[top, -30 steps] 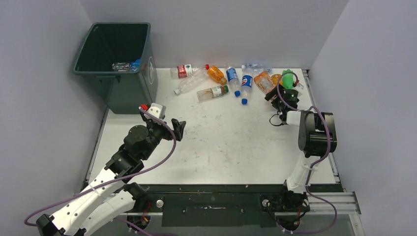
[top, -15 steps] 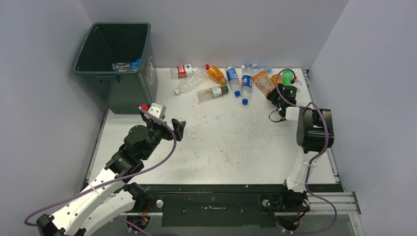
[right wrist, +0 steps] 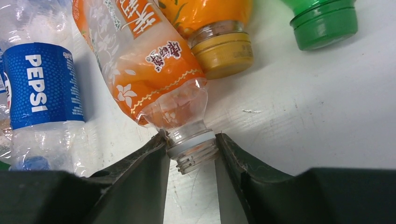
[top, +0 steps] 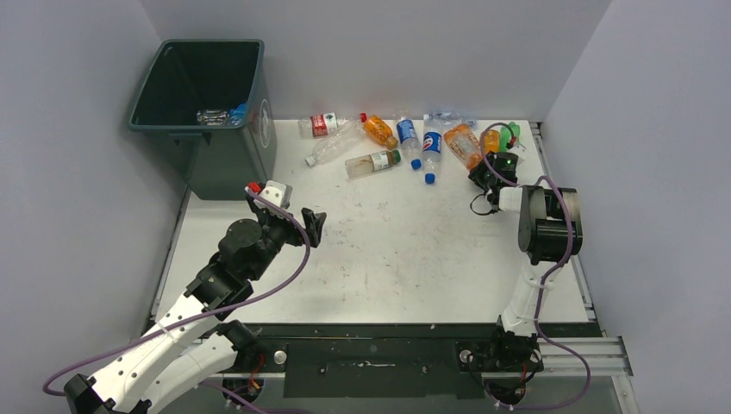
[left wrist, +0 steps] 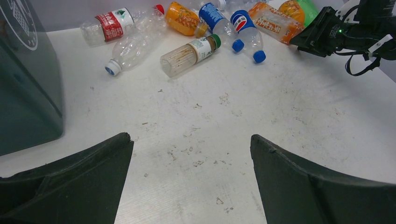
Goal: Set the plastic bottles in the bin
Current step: Pick up the plastic bottle at the center of the board.
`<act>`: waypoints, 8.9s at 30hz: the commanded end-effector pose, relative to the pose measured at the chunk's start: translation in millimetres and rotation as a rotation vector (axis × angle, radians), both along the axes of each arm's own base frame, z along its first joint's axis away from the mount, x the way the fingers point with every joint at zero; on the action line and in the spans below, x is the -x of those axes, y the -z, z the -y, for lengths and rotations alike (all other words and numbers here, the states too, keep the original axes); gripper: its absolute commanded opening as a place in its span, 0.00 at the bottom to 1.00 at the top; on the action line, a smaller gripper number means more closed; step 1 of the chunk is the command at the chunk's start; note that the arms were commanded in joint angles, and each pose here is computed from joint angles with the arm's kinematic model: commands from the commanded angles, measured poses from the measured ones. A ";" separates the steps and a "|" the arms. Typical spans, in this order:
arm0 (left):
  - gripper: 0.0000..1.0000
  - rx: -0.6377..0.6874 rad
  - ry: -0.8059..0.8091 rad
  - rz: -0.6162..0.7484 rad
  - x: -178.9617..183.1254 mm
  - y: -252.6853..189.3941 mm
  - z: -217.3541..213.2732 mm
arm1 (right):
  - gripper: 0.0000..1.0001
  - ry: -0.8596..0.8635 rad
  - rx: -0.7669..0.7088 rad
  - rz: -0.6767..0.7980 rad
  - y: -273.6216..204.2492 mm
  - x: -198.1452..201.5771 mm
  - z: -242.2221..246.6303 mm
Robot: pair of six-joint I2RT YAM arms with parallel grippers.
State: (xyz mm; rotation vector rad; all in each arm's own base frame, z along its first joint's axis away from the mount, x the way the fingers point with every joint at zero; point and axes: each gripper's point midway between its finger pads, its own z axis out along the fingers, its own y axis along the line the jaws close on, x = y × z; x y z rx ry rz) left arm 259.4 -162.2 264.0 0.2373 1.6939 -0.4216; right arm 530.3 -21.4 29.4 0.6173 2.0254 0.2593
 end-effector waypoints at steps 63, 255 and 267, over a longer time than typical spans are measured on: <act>0.89 -1.259 0.550 0.850 17.2 -14.2 141.9 | 0.05 -1.055 -0.062 0.024 -251.0 339.5 -234.2; 0.76 0.320 0.891 0.139 95.8 -213.7 208.8 | 0.24 -1.091 -0.030 0.812 -304.4 369.0 -271.6; 0.50 0.322 0.909 0.089 94.0 -201.4 219.4 | 0.23 -1.096 -0.055 0.824 -308.6 370.8 -273.6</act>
